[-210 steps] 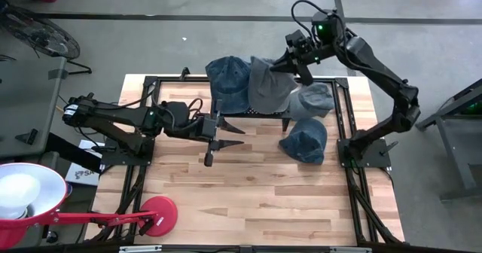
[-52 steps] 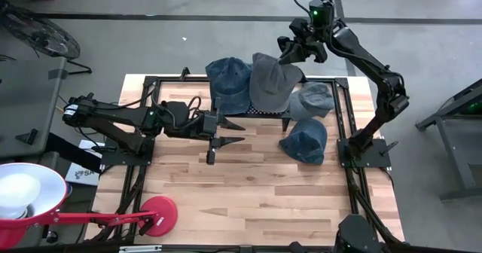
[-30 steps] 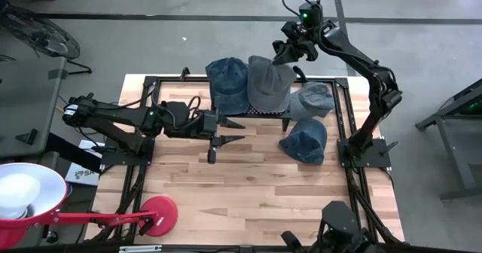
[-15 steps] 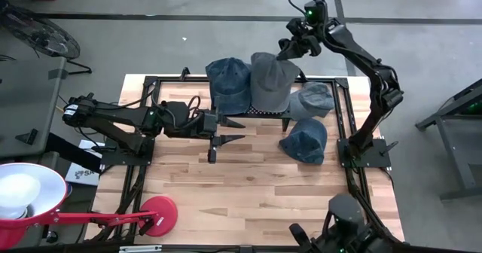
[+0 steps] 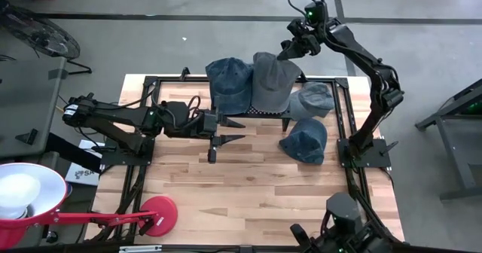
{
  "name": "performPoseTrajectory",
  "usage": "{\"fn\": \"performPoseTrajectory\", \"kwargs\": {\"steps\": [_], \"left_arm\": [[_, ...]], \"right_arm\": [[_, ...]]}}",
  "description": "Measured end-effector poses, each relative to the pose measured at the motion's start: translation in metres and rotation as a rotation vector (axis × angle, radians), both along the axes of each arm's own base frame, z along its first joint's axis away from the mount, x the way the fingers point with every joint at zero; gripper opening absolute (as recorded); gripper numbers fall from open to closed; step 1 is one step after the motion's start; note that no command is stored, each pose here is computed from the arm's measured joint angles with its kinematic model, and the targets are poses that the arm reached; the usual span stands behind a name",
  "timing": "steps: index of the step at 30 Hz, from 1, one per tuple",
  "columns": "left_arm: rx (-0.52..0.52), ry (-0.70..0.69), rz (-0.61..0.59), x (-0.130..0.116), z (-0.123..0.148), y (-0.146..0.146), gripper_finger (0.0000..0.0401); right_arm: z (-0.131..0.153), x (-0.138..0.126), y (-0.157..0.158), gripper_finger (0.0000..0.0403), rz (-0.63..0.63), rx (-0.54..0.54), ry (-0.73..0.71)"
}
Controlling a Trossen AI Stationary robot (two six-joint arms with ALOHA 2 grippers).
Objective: Pick & Place hat
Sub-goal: Stack the bottom gray cap on top of the gray cap on the shelf
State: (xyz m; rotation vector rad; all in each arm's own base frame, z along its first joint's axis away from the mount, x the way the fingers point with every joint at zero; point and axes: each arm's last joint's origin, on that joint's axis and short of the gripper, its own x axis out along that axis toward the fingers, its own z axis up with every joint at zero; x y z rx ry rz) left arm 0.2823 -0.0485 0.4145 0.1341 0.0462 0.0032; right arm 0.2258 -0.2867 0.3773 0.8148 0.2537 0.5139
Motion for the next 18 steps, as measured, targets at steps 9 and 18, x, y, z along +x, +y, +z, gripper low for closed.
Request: {"fn": "performPoseTrajectory", "kwargs": {"steps": [9,18], "left_arm": [[0.0,0.0,0.001,0.0,0.0,0.0,0.0117],[0.0,0.0,0.001,0.0,0.0,0.0,0.0117]], "right_arm": [[-0.016,0.009,0.0,0.0023,0.026,0.067,0.042],[-0.022,0.012,-0.004,0.0023,-0.003,0.029,0.048]]}}
